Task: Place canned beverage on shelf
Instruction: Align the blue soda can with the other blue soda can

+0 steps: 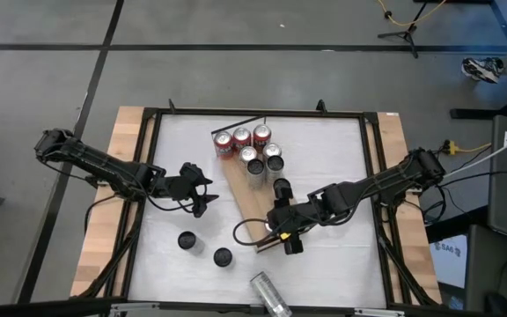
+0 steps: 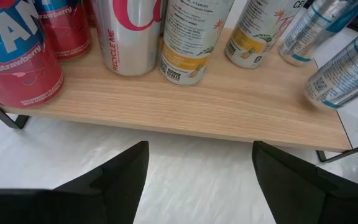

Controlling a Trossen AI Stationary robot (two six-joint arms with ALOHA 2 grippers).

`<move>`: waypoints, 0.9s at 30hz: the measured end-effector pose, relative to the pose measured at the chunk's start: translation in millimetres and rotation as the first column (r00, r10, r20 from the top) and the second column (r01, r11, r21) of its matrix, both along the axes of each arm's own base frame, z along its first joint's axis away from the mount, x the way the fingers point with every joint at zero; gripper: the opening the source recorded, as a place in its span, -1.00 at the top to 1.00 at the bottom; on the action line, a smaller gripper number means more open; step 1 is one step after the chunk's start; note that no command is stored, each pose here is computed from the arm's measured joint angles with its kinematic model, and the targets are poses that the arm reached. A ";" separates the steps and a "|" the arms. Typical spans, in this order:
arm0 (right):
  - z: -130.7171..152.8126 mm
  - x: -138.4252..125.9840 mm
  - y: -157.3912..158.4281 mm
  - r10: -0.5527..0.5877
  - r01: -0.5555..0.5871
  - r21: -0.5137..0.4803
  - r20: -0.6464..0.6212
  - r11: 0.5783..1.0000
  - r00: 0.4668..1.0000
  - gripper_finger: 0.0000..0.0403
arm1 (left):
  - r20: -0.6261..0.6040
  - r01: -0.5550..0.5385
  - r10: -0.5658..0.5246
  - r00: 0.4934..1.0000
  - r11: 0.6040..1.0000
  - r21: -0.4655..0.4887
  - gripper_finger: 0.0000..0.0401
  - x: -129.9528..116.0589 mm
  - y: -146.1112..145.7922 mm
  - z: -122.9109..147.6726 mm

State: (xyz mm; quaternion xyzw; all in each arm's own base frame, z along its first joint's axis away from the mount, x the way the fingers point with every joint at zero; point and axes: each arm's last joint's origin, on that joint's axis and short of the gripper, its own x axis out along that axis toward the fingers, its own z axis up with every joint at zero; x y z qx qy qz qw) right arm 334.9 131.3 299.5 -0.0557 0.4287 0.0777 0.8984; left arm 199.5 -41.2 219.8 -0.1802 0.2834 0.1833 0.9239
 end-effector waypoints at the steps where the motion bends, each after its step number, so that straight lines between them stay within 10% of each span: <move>1: 0.0 0.0 0.0 -0.001 0.001 -0.001 0.000 1.000 1.000 -0.20 | 0.000 0.000 0.000 1.000 1.000 0.000 -0.39 0.0 -0.1 0.0; 27: -13.7 3.1 0.9 0.002 -0.002 -0.023 -0.028 1.000 1.000 -0.20 | -0.001 0.001 -0.001 1.000 1.000 0.002 -0.39 -0.1 0.0 0.0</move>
